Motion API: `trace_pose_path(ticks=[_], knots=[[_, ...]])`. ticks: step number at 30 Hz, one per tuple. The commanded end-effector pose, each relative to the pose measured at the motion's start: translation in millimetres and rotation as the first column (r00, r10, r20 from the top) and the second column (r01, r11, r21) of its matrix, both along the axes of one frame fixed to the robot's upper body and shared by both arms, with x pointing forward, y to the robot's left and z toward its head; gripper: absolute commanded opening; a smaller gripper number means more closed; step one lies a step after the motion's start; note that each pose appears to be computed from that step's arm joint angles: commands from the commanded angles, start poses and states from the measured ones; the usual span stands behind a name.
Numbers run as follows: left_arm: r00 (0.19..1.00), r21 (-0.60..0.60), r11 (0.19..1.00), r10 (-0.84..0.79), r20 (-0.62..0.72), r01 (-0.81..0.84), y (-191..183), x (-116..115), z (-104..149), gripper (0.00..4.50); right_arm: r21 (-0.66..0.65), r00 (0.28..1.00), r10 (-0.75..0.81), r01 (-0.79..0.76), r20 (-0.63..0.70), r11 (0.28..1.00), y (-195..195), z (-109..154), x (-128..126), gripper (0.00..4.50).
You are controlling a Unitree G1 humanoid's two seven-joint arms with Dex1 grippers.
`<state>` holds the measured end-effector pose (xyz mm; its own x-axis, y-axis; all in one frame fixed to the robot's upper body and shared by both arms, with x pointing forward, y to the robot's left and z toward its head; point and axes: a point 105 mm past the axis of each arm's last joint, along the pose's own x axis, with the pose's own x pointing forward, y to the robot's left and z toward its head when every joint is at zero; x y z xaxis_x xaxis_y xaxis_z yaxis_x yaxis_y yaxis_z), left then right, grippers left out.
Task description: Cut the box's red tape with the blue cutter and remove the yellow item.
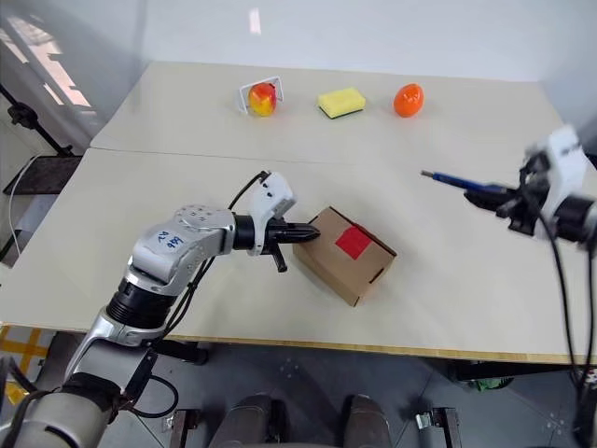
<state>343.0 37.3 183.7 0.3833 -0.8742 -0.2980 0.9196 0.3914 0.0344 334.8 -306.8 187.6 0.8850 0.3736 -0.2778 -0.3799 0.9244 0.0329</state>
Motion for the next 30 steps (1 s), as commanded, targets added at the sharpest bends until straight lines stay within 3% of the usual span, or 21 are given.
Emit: trace_pose_path(ticks=[1,5,7,11,18,21,24,28,30], knots=[[0.997,-0.071,0.995,-0.070,0.038,0.072,3.7,-10.0,22.4,0.00,0.024,0.993,-0.114,0.114,0.034,0.993,-23.3,-14.2,3.3,0.17],[0.995,-0.086,0.992,-0.094,0.023,0.095,16.0,-16.1,29.5,0.00,0.024,0.991,-0.131,0.132,-0.032,0.991,-26.1,-46.1,0.0,0.17],[0.993,-0.098,0.989,-0.116,-0.031,0.112,28.7,-25.9,30.4,0.00,0.017,0.991,-0.124,0.125,-0.042,0.992,-26.8,-51.5,-6.0,0.89],[0.975,-0.061,0.988,-0.149,-0.166,0.141,49.3,-55.1,9.6,0.00,-0.033,0.998,-0.048,0.049,0.048,0.998,-19.9,-16.1,-18.0,2.10],[0.972,-0.023,0.993,-0.114,-0.203,0.112,42.2,-62.6,-19.2,0.00,-0.223,0.995,0.049,-0.029,0.084,0.974,-1.4,14.3,-13.7,4.48],[0.981,-0.013,0.997,-0.078,-0.176,0.077,26.9,-53.7,-33.5,0.00,-0.314,0.968,0.236,-0.198,0.089,0.929,44.2,29.8,2.7,4.49],[0.989,-0.016,1.000,-0.029,-0.143,0.027,21.6,-42.0,-38.2,0.00,-0.376,0.953,0.303,-0.280,0.002,0.883,60.9,19.0,12.6,4.49],[0.993,-0.030,1.000,0.005,-0.115,-0.009,15.8,-31.7,-42.1,0.00,-0.418,0.917,0.396,-0.374,-0.036,0.828,91.3,14.1,28.9,3.62],[0.994,-0.030,0.999,0.010,-0.106,-0.013,14.1,-29.7,-44.0,0.00,-0.437,0.908,0.415,-0.396,-0.055,0.808,99.6,10.7,35.9,2.88]])
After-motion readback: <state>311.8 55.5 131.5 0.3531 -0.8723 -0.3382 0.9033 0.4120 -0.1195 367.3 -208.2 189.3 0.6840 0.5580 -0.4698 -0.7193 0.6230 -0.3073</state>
